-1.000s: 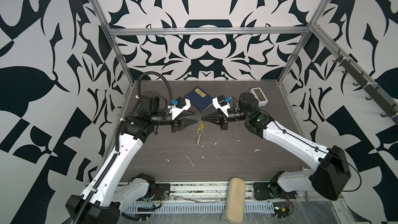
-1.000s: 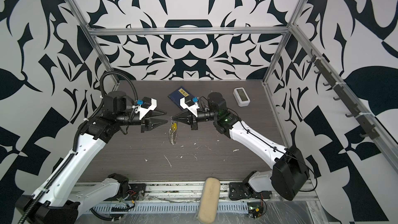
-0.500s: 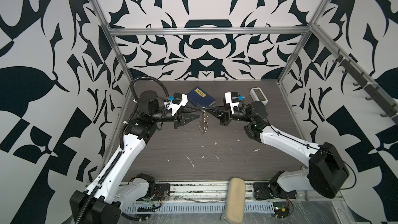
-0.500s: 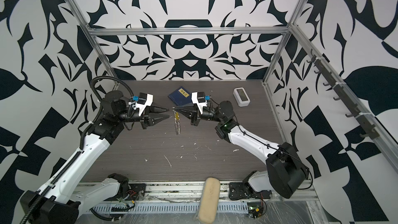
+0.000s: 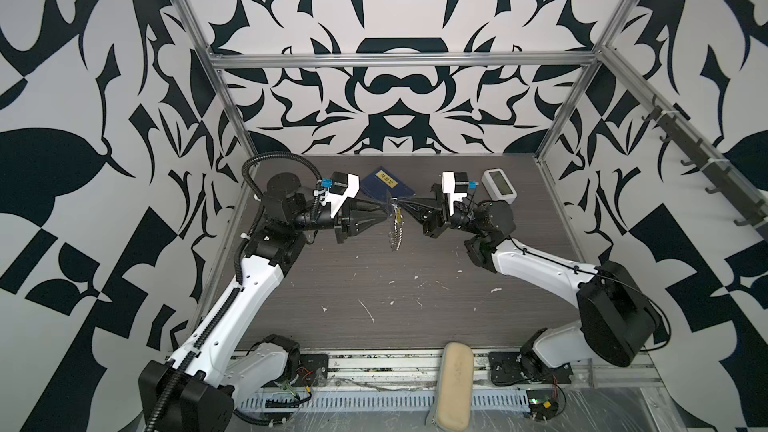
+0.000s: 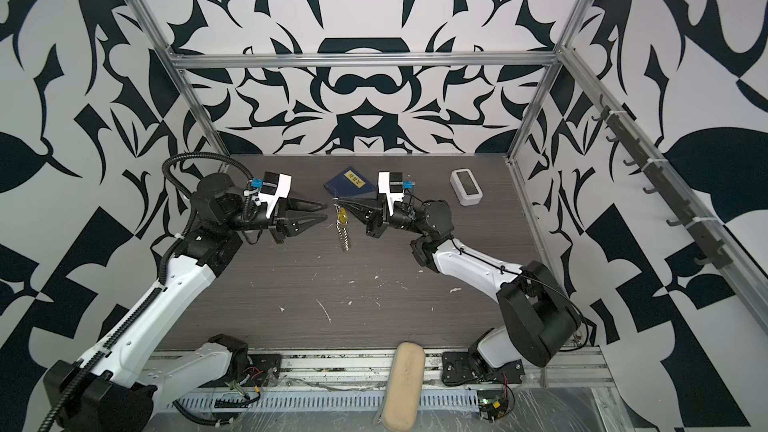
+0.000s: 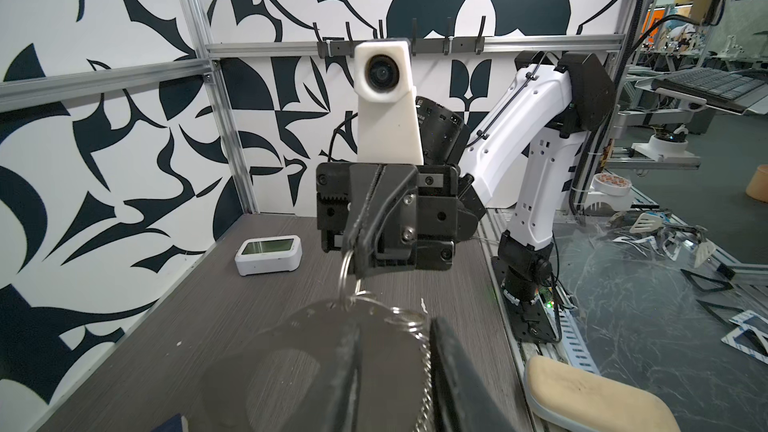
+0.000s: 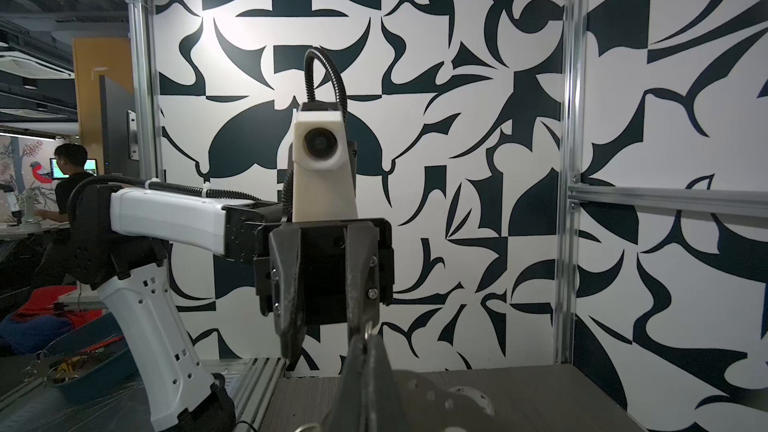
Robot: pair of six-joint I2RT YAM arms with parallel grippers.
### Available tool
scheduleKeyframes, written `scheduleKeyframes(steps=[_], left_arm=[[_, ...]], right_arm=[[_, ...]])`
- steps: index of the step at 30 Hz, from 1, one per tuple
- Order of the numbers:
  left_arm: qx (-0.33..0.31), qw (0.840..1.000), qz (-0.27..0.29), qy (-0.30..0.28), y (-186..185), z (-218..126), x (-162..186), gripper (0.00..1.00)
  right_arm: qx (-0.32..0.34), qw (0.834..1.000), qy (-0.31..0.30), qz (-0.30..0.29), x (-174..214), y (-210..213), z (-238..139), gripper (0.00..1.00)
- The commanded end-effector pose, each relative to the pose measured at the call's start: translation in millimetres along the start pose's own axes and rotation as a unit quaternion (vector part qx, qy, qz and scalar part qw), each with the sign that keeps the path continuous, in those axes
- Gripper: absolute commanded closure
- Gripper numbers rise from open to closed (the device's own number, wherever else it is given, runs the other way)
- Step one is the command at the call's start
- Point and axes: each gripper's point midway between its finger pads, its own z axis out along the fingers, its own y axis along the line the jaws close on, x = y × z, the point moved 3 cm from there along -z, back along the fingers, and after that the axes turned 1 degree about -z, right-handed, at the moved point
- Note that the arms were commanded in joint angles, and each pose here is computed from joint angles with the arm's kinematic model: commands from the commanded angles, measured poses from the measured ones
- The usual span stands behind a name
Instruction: Remove the keys from the keyring
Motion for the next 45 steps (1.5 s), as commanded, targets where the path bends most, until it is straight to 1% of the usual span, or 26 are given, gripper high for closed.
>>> scheduleKeyframes(steps=[1,4,10,23,28,34,38,43,45], left_arm=[[0.006,1.000,-0.006,-0.009,3,1,-2,0.69],[0.007,1.000,-0.008,-0.012,5,2,-3,0.69],[0.004,1.000,-0.009,-0.012,8,2,-2,0.65],[0.007,1.000,-0.011,-0.011,10,3,-2,0.66],[0.010,1.000,-0.010,-0.012,9,4,-2,0.69],[0.012,1.000,-0.012,-0.012,9,4,-2,0.70],[0.012,1.000,-0.012,-0.013,8,4,-3,0.74],[0.011,1.000,-0.013,-0.013,9,4,-3,0.83],[0.009,1.000,-0.012,-0.013,9,4,-3,0.84]], right_arm=[[-0.019,0.997,-0.050,-0.048,-40,13,3,1.00],[-0.022,0.997,-0.049,-0.046,-40,14,3,1.00],[-0.029,0.997,-0.050,-0.042,-43,15,6,1.00],[-0.044,0.997,-0.047,-0.034,-39,19,12,1.00],[-0.047,0.997,-0.046,-0.030,-38,18,14,1.00],[-0.050,0.997,-0.043,-0.027,-35,18,16,1.00],[-0.052,0.997,-0.043,-0.025,-35,18,17,1.00],[-0.055,0.997,-0.043,-0.025,-36,19,18,1.00],[-0.057,0.997,-0.043,-0.026,-36,19,18,1.00]])
